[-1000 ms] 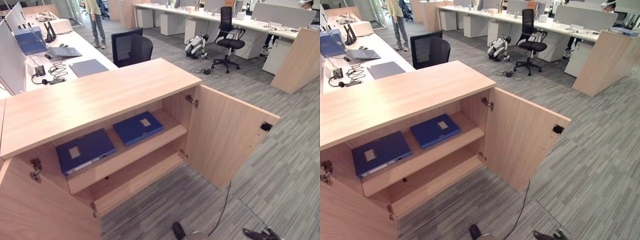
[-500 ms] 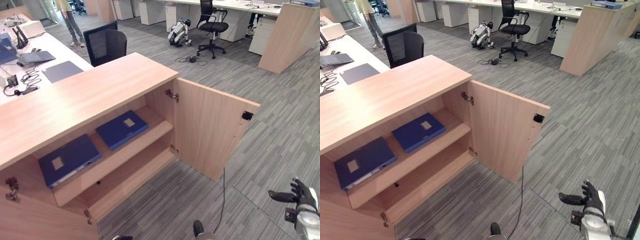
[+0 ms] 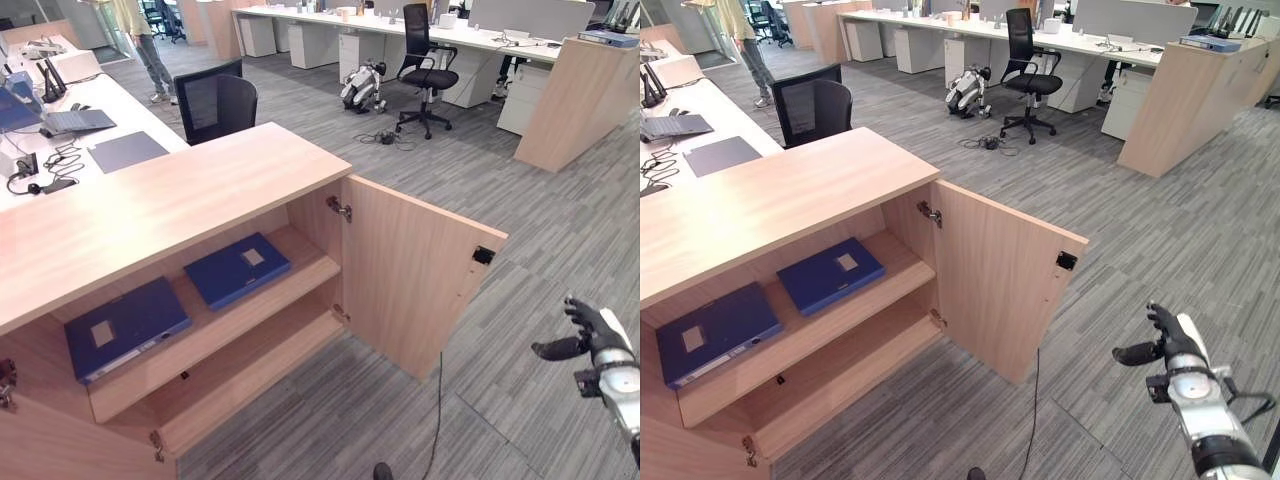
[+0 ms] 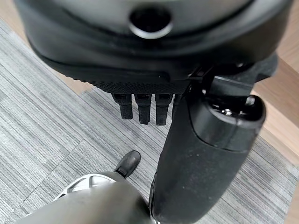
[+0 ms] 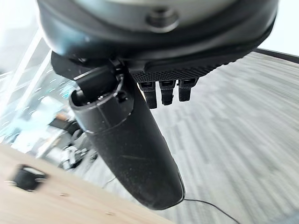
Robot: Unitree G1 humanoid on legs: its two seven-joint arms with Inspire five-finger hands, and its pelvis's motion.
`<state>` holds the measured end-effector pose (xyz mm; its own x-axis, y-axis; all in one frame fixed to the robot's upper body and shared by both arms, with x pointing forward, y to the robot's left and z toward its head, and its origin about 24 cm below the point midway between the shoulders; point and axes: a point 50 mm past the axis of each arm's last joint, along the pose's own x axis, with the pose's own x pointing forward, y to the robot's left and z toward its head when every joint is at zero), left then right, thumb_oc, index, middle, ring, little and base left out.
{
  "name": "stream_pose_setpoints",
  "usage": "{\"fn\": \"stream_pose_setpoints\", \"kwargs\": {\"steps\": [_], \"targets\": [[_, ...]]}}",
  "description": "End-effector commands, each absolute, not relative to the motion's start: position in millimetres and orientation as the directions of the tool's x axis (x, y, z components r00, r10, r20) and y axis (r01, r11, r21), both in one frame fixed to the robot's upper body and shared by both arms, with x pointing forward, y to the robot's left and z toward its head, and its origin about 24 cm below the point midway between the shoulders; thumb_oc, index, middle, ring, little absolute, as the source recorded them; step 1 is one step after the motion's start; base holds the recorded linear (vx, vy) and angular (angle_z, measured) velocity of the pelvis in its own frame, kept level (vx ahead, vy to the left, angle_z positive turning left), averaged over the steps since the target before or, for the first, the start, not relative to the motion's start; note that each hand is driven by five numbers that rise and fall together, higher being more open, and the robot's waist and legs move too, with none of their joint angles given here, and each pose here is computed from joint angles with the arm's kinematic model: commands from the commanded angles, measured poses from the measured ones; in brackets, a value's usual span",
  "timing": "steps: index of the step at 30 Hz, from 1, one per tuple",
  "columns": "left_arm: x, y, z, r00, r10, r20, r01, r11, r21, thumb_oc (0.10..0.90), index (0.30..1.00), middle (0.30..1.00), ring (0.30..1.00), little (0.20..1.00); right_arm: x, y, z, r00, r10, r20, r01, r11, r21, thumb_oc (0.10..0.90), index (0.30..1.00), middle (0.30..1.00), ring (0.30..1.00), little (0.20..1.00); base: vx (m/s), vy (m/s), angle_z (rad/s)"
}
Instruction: Put the empty folder in the office cabinet
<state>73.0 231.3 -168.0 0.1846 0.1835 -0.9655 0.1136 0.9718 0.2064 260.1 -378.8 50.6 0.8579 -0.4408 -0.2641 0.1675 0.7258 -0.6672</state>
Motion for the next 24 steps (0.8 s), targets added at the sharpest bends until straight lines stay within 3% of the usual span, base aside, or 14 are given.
{"fn": "stream_pose_setpoints", "kwargs": {"steps": [1, 9, 18, 24], "targets": [[93, 241, -162, 0.206, 0.214, -0.955, 0.124, 0.962, 0.243, 0.800, 0.900, 0.900, 0.900, 0.900, 308, -373, 128, 0.932, -0.362, -0.011, 0.261, 0.692, -0.673, 0.800, 0.900, 0.900, 0.900, 0.900, -0.03, -0.167, 0.16], [85, 231, -166, 0.180, 0.186, -0.966, 0.156, 0.964, 0.214, 0.800, 0.900, 0.900, 0.900, 0.900, 356, -325, 159, 0.981, -0.195, 0.013, 0.143, 0.671, -0.728, 0.800, 0.900, 0.900, 0.900, 0.900, 0.02, -0.097, 0.17], [70, 230, -169, 0.147, 0.171, -0.974, 0.155, 0.969, 0.194, 0.800, 0.900, 0.900, 0.900, 0.900, 370, -285, 148, 0.998, -0.062, -0.031, 0.017, 0.658, -0.753, 0.800, 0.900, 0.900, 0.900, 0.900, 0.02, -0.040, 0.11], [70, 228, -169, 0.150, 0.167, -0.974, 0.141, 0.972, 0.188, 0.800, 0.900, 0.900, 0.900, 0.900, 367, -231, 139, 0.988, 0.156, 0.018, -0.106, 0.746, -0.658, 0.800, 0.900, 0.900, 0.900, 0.900, 0.01, -0.003, 0.09]]}}
